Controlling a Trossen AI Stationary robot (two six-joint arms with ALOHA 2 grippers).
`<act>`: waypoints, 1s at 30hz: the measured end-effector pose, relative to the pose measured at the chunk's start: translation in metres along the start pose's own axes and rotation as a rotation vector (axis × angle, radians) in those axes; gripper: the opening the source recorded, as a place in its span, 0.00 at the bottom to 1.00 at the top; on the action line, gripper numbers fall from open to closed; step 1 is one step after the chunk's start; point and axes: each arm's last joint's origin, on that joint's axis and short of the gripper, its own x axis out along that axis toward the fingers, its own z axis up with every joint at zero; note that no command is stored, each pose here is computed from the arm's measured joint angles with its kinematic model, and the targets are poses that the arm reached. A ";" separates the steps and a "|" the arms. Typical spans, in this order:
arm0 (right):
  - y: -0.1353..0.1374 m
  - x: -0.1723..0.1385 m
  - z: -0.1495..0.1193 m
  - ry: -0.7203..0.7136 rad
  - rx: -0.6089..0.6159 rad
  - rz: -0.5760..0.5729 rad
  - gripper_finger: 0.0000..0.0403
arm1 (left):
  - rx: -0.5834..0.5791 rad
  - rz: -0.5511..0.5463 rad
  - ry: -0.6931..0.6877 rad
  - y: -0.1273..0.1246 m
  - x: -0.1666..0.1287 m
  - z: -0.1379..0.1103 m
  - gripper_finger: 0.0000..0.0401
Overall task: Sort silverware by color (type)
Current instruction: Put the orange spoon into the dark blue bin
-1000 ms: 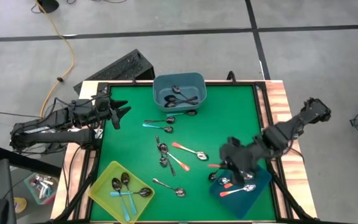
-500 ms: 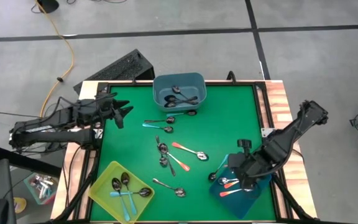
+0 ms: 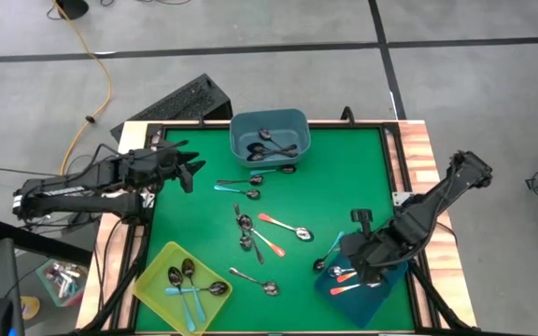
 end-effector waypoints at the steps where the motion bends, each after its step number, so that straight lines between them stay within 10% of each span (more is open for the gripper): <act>1: -0.002 0.002 -0.004 -0.014 0.018 0.010 0.03 | 0.001 0.002 0.002 0.000 0.000 0.000 0.42; 10: -0.007 0.030 -0.040 -0.194 0.195 0.198 0.03 | -0.024 -0.018 -0.050 -0.003 0.001 0.005 0.42; 30: 0.027 0.118 -0.052 -0.006 -0.052 0.430 0.02 | -0.029 0.054 -0.081 -0.001 0.001 0.006 0.42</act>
